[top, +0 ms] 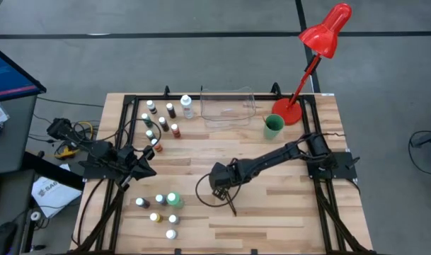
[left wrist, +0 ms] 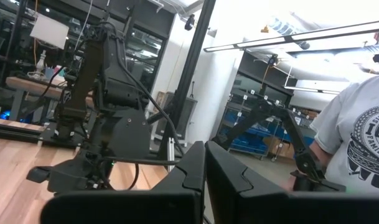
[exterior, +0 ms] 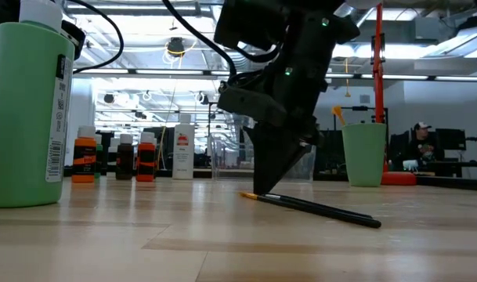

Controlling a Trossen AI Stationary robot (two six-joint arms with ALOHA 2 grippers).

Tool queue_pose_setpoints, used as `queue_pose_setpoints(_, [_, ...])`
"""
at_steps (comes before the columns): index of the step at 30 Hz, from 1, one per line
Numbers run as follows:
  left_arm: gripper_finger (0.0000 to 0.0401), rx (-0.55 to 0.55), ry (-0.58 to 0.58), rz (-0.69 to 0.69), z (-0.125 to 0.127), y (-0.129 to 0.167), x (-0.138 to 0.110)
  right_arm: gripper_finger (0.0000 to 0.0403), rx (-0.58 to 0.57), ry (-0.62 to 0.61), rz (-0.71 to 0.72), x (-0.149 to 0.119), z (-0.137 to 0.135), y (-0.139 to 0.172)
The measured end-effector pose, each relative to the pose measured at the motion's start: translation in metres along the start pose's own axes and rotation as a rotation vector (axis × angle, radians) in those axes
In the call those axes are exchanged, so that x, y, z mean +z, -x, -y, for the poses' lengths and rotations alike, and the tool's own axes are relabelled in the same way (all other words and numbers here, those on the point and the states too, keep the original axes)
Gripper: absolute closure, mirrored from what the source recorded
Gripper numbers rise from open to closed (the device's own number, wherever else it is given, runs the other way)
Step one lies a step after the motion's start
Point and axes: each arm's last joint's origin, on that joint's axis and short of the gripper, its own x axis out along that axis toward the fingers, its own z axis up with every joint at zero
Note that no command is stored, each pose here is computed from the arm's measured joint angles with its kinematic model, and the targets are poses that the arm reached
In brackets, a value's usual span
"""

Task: Pick & Place Paint Supplies
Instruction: Put the silver paint brush into the green cup

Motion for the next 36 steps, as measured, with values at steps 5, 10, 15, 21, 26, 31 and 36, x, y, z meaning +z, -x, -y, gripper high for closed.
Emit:
queue_pose_setpoints(5, [0.0399,0.000,0.000,0.000,0.000,0.000,0.000,0.0401,0.007,0.018,-0.017,0.005,0.007,0.001])
queue_pose_setpoints(10, [0.0399,0.000,0.000,0.000,0.000,0.000,0.000,0.0402,0.038,-0.002,-0.062,0.011,0.018,0.010])
queue_pose_setpoints(15, [0.0399,0.000,0.000,0.000,0.000,0.000,0.000,0.0400,0.104,-0.133,-0.165,0.015,0.029,0.025])
queue_pose_setpoints(21, [0.0399,0.000,0.000,0.000,0.000,0.000,0.000,0.0340,0.149,-0.287,-0.226,0.015,0.030,0.029])
queue_pose_setpoints(26, [0.0399,0.000,0.000,0.000,0.000,0.000,0.000,0.0246,0.147,-0.312,-0.214,0.012,0.023,0.030])
queue_pose_setpoints(31, [0.0399,0.000,0.000,0.000,0.000,0.000,0.000,0.0184,0.089,-0.334,-0.114,0.012,0.020,0.030])
queue_pose_setpoints(36, [0.0399,0.000,0.000,0.000,0.000,0.000,0.000,0.0184,0.100,-0.328,-0.088,0.012,0.016,0.031])
